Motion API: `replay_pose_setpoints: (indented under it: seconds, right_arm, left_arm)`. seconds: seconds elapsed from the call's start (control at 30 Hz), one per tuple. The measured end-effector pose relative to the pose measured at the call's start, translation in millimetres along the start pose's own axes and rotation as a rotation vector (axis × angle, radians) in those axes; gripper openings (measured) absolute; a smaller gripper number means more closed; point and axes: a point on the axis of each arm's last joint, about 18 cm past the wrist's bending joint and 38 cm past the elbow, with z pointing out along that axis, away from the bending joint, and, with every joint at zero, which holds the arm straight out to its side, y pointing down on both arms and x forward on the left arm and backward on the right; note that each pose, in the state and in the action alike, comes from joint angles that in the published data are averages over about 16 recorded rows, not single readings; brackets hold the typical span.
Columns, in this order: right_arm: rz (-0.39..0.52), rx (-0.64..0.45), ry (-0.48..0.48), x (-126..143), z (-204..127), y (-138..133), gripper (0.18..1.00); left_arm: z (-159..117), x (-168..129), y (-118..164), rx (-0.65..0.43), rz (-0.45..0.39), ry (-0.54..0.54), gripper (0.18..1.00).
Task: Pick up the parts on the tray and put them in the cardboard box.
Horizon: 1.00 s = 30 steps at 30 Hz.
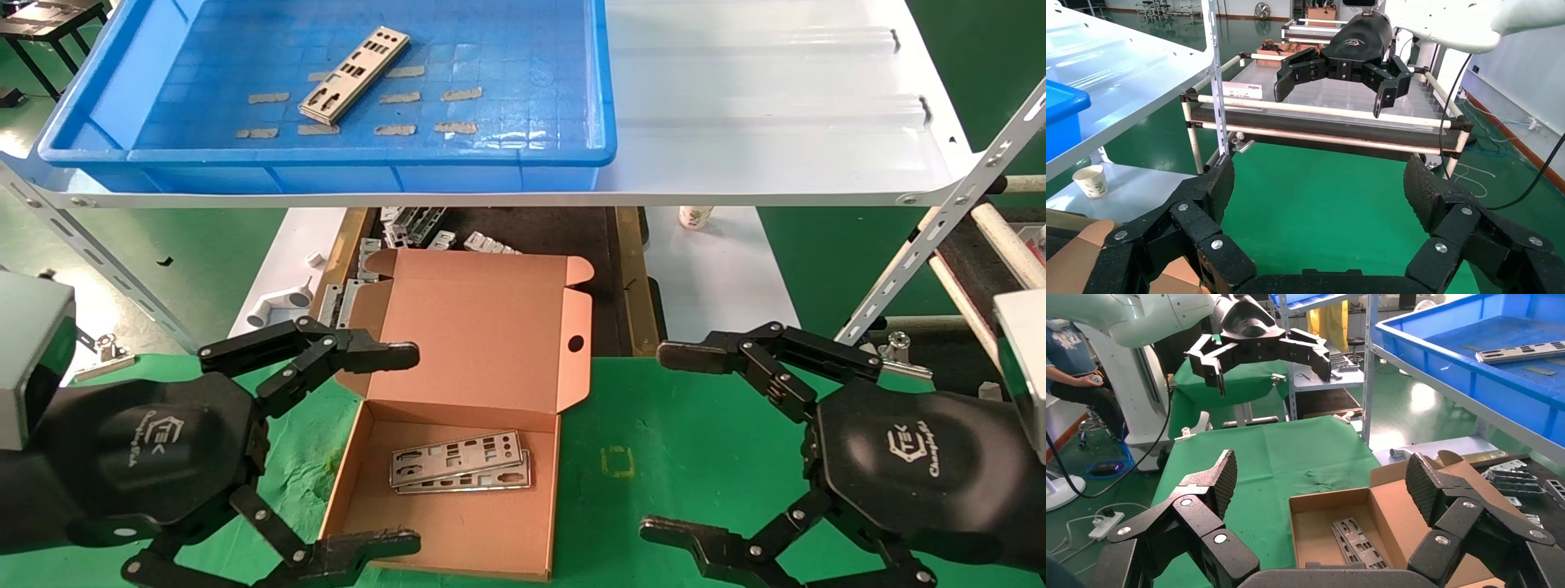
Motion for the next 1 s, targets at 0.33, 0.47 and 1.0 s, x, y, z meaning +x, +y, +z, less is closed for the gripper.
replay_pose_setpoints:
  seconds: [0.33, 0.47, 1.0]
  right_arm:
    - [0.000, 0.000, 0.000, 0.0, 0.0, 0.0, 1.001]
    - [0.000, 0.000, 0.000, 0.0, 0.0, 0.0, 1.001]
    - [0.000, 0.000, 0.000, 0.0, 0.0, 0.0, 1.001]
  left_arm:
    - [0.6, -1.4, 1.4, -0.003, 0.000, -0.003, 1.001]
    - [0.7, -1.7, 1.7, -0.003, -0.001, -0.003, 1.001]
    - [0.9, -2.3, 2.2, -0.004, -0.001, -0.005, 1.001]
